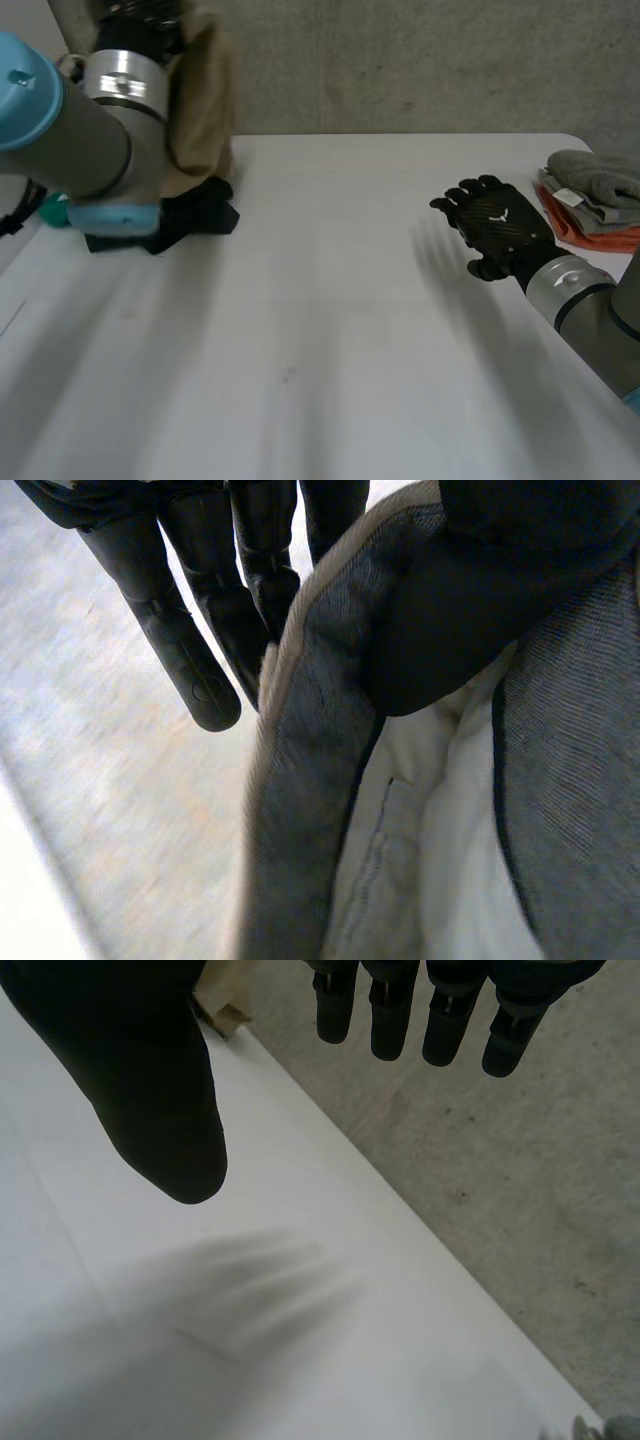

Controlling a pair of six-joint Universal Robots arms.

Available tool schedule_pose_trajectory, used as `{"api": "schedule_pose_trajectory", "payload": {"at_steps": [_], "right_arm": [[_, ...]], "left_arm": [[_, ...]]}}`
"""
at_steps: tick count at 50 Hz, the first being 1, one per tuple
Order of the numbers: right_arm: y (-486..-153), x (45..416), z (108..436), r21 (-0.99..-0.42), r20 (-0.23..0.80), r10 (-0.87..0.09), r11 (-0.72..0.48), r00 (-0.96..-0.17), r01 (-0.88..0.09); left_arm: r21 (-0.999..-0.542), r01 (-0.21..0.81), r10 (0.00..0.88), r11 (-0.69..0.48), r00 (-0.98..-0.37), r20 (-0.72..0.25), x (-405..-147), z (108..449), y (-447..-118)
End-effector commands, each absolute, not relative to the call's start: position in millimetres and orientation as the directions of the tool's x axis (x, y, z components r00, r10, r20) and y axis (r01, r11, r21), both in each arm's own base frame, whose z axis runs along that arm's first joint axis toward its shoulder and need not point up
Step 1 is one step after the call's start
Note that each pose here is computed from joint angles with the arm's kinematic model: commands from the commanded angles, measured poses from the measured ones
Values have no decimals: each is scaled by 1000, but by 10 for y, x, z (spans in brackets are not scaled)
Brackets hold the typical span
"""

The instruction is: Fold the laundry.

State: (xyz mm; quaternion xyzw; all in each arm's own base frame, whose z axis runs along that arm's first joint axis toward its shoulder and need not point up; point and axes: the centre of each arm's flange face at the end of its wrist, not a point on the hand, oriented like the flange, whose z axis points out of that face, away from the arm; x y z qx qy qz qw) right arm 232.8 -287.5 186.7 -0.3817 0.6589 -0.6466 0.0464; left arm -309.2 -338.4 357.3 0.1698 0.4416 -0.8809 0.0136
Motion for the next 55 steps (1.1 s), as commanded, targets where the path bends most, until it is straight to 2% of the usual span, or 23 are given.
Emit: {"api": "schedule_pose_trajectory", "payload": {"at_steps": [1, 3, 5, 7, 11, 12, 18, 19, 22, 23, 27, 29, 33, 38, 44, 49, 52, 55], "right_arm": [[-2861, 2284, 2015, -887, 445, -518, -139, -730, -441], [-2879, 2266, 2036, -886, 449, -497, -135, -743, -445], [-2901, 2246, 2048, -884, 452, -481, -131, -751, -448], [-2935, 2203, 2052, -884, 454, -461, -121, -763, -452], [-2980, 2147, 2063, -882, 457, -433, -109, -777, -458], [-2984, 2147, 2062, -882, 457, -432, -108, -778, -458], [-2935, 2140, 2015, -881, 444, -452, -66, -773, -468], [-2922, 2132, 2008, -881, 440, -457, -53, -773, -470], [-2837, 2131, 1979, -876, 417, -491, 7, -765, -482], [-2810, 2135, 1977, -874, 409, -501, 23, -762, -485], [-2602, 2168, 2005, -870, 342, -558, 116, -757, -479], [-2453, 2232, 2019, -877, 278, -595, 163, -754, -452], [-2245, 2342, 2020, -889, 213, -628, 193, -749, -415], [-2041, 2461, 1865, -881, 207, -676, 186, -707, -436], [-1810, 2617, 1560, -864, 206, -731, 176, -650, -471], [-1782, 2624, 1417, -848, 234, -711, 184, -663, -496], [-1811, 2615, 1370, -838, 259, -698, 182, -667, -515], [-1887, 2604, 1330, -806, 346, -679, 138, -648, -575]], "left_arm": [[-896, 86, 473, -435, -825, -308, -3636, 3222, -2222], [-944, 92, 581, -318, -768, -271, -3781, 2929, -1967], [-971, 96, 650, -221, -728, -220, -3887, 2687, -1806], [-992, 96, 724, -76, -679, -122, -4003, 2371, -1614], [-991, 96, 749, 89, -662, 3, -4061, 2104, -1508], [-990, 99, 748, 97, -664, 7, -4060, 2100, -1509], [-990, 129, 722, 51, -690, -53, -3988, 2282, -1623], [-991, 132, 693, 7, -715, -91, -3894, 2415, -1771], [-984, 168, 636, -54, -754, -164, -3714, 2540, -2037], [-975, 204, 593, -89, -775, -216, -3593, 2594, -2212], [-944, 298, 520, -142, -789, -327, -3396, 2619, -2542], [-933, 325, 516, -157, -778, -358, -3365, 2592, -2625], [-906, 391, 548, -162, -728, -413, -3337, 2359, -2840], [-873, 464, 564, -153, -684, -463, -3243, 1975, -3222], [-848, 509, 576, -148, -653, -492, -3239, 1664, -3444], [-812, 569, 601, -125, -608, -519, -3195, 1274, -3564], [-805, 579, 600, -127, -602, -527, -3198, 1247, -3565], [-804, 582, 600, -122, -602, -527, -3231, 1242, -3495]]}}
